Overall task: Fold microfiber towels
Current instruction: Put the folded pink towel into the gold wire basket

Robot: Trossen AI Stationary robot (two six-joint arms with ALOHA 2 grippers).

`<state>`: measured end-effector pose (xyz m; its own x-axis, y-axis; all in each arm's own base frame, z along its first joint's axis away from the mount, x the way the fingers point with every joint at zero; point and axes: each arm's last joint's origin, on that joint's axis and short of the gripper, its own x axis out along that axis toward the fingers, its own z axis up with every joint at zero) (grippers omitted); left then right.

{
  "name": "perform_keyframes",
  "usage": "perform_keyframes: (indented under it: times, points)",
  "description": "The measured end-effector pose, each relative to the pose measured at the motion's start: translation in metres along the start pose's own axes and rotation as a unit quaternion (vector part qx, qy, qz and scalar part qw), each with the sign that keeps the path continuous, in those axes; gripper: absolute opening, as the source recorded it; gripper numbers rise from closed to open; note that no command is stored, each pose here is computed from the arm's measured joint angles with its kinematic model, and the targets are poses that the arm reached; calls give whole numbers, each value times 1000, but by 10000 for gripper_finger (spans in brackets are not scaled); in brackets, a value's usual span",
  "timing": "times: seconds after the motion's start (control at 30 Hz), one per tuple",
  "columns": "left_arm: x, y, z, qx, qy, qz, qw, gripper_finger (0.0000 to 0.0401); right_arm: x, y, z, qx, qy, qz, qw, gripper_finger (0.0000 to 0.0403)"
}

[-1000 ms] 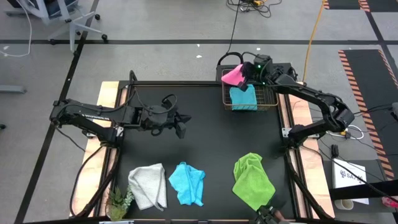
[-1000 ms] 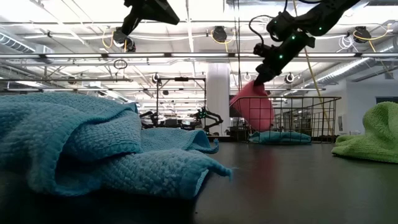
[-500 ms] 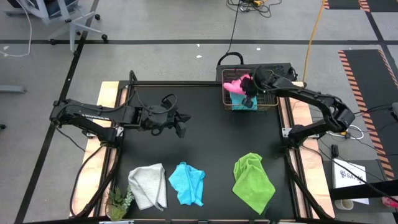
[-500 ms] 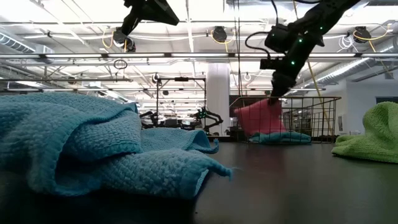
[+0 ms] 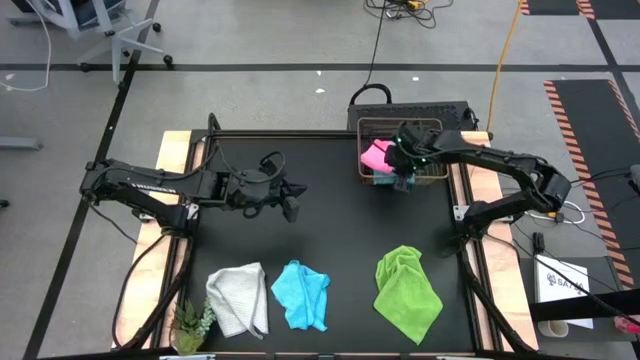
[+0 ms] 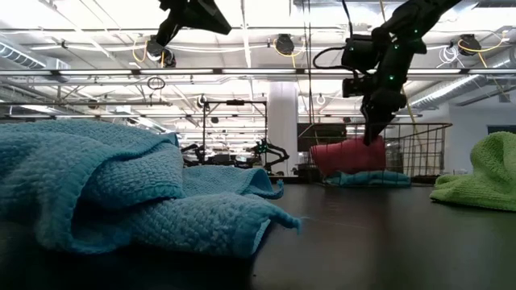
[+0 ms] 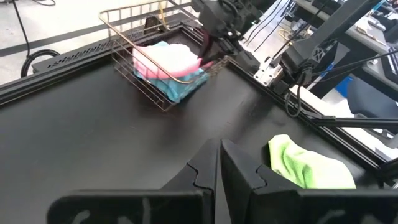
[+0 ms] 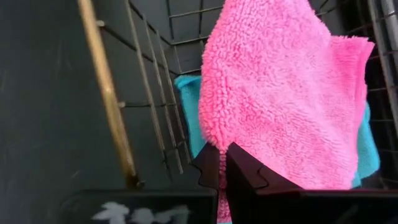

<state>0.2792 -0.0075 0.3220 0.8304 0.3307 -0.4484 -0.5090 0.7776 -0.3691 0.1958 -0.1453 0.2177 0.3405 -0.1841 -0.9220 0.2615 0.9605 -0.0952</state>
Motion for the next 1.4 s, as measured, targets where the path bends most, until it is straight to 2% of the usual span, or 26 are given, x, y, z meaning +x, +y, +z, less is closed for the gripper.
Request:
perform_keyframes:
  times: [0.27,0.47,0.77,1.0,1.17,1.3,1.4]
  points:
    - [0,0,0,4,1,0,1000,21,0,1,-2,1,13,1,1000,5]
    - [0,0,-1,4,2,2,1000,21,-4,-3,-4,-12,54,-54,997,45]
    - [0,1,0,5,0,5,1000,21,-29,-6,5,-26,79,-56,995,104]
    - [0,1,0,7,-5,12,1000,21,-51,-11,22,-49,36,-73,996,105]
    - [0,1,0,8,-5,12,1000,21,-46,-13,16,-47,49,-69,995,103]
    - [0,1,0,8,-5,12,1000,21,-40,-12,12,-76,60,-65,993,103]
    - [0,1,0,8,-5,12,1000,21,-37,-14,13,-76,51,-65,994,102]
